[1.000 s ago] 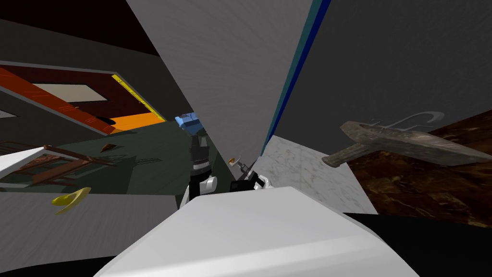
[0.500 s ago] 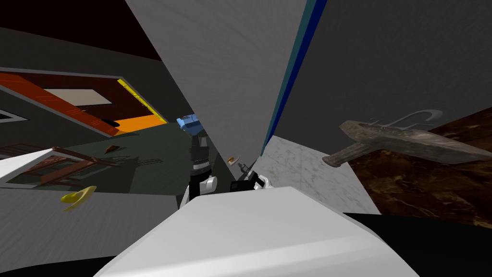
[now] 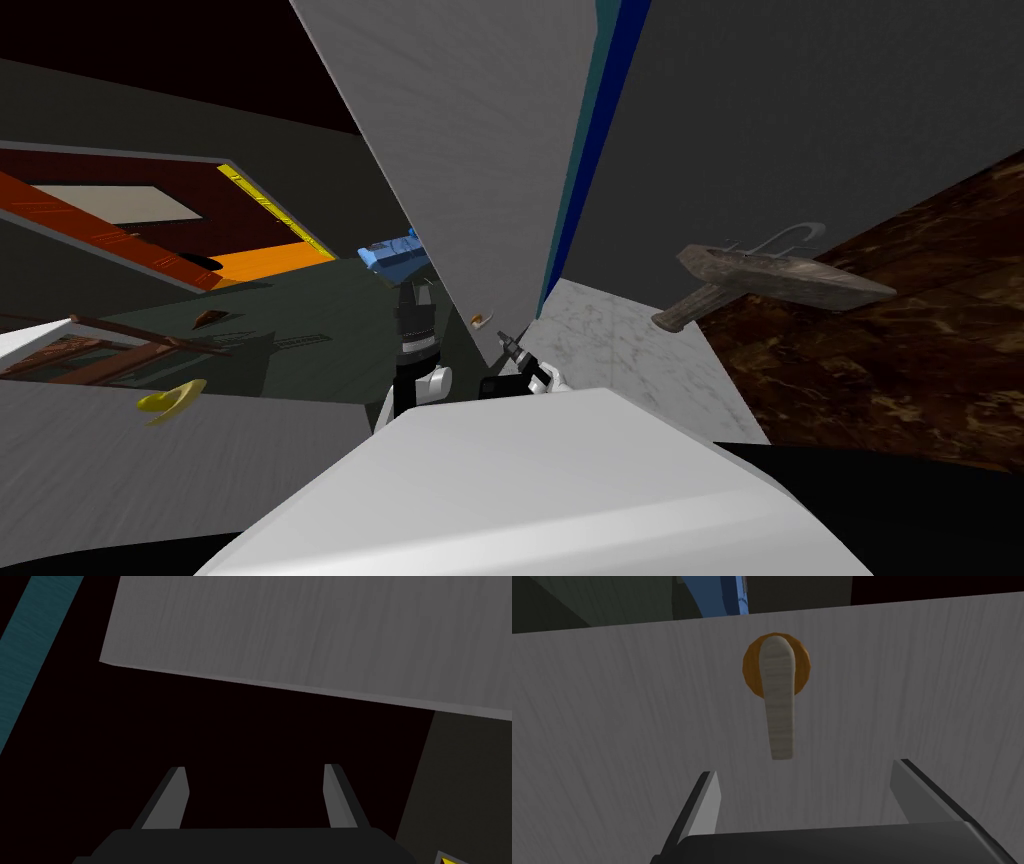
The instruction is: Push the door open
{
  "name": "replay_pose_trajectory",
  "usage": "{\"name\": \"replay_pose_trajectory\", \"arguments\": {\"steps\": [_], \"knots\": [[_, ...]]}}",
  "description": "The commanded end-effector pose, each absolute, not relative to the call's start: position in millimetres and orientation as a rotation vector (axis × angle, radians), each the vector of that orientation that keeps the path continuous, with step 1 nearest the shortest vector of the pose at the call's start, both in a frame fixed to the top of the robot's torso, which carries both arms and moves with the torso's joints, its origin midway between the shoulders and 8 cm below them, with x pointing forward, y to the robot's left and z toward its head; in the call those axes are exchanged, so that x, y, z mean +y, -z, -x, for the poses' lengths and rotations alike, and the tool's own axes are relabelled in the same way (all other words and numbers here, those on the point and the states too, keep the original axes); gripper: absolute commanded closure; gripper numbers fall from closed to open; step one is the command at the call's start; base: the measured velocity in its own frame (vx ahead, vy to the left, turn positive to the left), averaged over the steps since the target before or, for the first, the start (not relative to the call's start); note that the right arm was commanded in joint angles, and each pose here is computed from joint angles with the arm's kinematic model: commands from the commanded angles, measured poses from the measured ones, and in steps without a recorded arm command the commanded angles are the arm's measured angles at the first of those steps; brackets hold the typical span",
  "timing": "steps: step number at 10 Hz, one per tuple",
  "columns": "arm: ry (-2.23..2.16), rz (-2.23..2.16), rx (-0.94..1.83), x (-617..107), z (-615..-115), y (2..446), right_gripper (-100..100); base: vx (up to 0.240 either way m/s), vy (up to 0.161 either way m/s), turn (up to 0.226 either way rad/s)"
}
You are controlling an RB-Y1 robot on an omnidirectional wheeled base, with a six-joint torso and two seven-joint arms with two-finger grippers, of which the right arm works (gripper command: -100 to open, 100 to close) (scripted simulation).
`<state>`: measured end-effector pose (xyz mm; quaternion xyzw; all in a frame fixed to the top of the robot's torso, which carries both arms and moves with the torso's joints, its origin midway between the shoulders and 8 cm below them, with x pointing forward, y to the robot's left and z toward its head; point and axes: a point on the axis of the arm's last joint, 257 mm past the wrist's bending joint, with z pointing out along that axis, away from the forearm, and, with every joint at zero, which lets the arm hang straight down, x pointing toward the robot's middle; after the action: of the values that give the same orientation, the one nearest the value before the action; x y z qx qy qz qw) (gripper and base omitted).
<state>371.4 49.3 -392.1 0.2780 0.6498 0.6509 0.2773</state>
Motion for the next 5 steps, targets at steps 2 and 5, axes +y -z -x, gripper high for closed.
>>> {"name": "replay_pose_trajectory", "arguments": {"steps": [2, 5], "knots": [[-1.742, -0.746, 1.741, 47.4, -372.3, 392.5, -100, 0.083, 0.088, 0.027], [-1.738, -0.747, 1.734, 46.3, -373.2, 392.5, -100, 0.157, 0.126, 0.017]]}}
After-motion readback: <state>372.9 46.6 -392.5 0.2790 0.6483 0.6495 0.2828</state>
